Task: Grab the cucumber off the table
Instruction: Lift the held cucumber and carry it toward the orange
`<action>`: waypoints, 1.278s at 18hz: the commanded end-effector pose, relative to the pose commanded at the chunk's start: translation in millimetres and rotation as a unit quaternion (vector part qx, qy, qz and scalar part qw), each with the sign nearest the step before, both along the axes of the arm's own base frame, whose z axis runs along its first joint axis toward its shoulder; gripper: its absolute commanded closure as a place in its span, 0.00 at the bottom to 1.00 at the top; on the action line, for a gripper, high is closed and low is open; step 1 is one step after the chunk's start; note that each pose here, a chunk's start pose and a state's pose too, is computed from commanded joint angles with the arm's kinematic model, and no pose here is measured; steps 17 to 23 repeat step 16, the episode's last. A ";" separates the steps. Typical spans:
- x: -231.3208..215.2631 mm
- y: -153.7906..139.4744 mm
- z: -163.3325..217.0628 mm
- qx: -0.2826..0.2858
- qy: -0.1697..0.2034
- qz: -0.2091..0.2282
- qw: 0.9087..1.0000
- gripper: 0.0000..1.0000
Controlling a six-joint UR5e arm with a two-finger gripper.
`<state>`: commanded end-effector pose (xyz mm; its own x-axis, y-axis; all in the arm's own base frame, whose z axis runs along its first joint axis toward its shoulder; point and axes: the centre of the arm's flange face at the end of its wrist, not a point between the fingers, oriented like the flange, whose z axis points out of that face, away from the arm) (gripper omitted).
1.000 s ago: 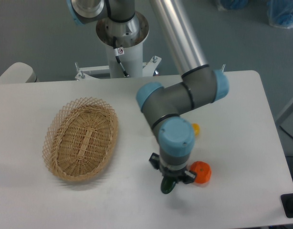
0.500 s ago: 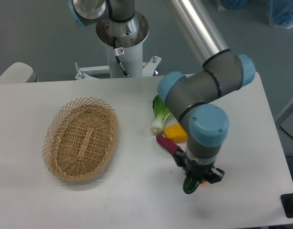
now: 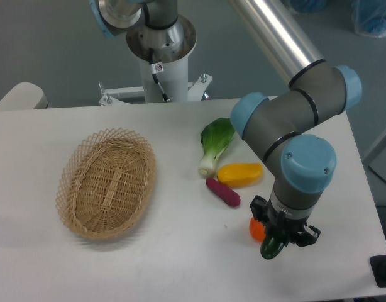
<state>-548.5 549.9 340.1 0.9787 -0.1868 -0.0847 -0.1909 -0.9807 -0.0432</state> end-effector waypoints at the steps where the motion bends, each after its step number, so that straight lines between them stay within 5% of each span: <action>1: 0.6 -0.4 -0.4 -0.001 0.000 -0.010 1.000 0.67; 23: 6.1 -0.8 -3.0 -0.006 0.002 -0.034 0.999 0.67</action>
